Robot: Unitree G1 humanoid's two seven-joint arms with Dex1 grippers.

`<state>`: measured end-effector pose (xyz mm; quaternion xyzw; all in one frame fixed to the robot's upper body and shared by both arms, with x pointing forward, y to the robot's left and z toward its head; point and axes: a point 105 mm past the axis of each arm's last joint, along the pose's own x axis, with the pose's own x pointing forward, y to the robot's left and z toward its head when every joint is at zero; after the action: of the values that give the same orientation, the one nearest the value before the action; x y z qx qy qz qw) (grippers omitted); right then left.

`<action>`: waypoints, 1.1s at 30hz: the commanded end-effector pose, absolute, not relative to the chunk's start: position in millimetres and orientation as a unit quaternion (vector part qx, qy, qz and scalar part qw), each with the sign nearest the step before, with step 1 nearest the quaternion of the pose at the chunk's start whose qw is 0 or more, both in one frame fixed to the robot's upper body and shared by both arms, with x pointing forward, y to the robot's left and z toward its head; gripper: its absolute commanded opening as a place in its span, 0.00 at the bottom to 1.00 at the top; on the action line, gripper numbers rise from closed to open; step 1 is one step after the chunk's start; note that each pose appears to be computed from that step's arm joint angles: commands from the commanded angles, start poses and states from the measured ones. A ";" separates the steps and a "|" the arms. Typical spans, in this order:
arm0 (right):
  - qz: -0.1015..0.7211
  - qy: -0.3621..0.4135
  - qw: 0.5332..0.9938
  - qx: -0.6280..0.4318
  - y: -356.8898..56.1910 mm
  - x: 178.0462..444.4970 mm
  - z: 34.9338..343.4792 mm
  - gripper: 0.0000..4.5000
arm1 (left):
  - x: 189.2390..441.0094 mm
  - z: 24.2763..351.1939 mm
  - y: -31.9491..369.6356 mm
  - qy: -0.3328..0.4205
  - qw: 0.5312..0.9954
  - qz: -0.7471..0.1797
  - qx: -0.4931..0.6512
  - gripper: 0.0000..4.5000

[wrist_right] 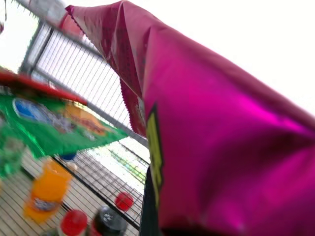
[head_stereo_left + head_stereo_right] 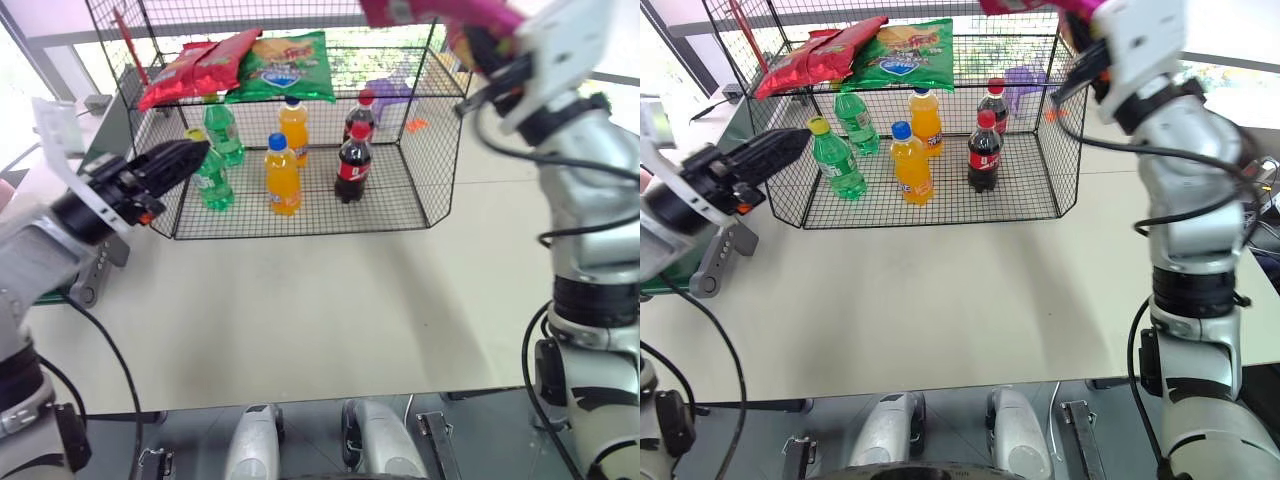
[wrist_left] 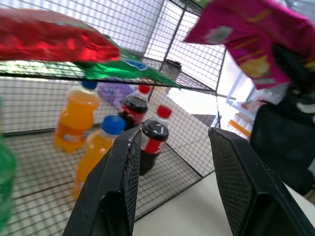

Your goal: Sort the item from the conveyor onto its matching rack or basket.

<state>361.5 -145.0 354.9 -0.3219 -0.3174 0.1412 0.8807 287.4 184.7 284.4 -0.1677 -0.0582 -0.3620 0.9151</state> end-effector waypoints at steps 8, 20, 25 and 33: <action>-0.037 -0.295 0.770 -0.565 -123.9 433.2 347.7 0.00 | 276.7 276.3 182.6 -0.087 0.922 -0.336 -0.171 0.50; 0.014 -0.191 0.907 -0.376 -109.1 457.9 330.3 0.00 | 282.4 257.1 182.2 -0.077 0.924 -0.336 -0.167 0.50; 0.038 -0.157 0.930 -0.329 -109.9 459.7 325.9 0.00 | 283.6 258.0 175.7 -0.076 0.923 -0.341 -0.164 0.50; 0.065 -0.160 0.928 -0.331 -101.5 457.6 330.6 0.56 | 285.5 256.2 168.6 -0.072 0.924 -0.339 -0.163 0.52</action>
<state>462.5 -110.4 317.0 -0.3324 -0.1399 0.0525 0.9312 289.7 172.6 244.9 -0.1758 -0.0487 -0.3311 0.9258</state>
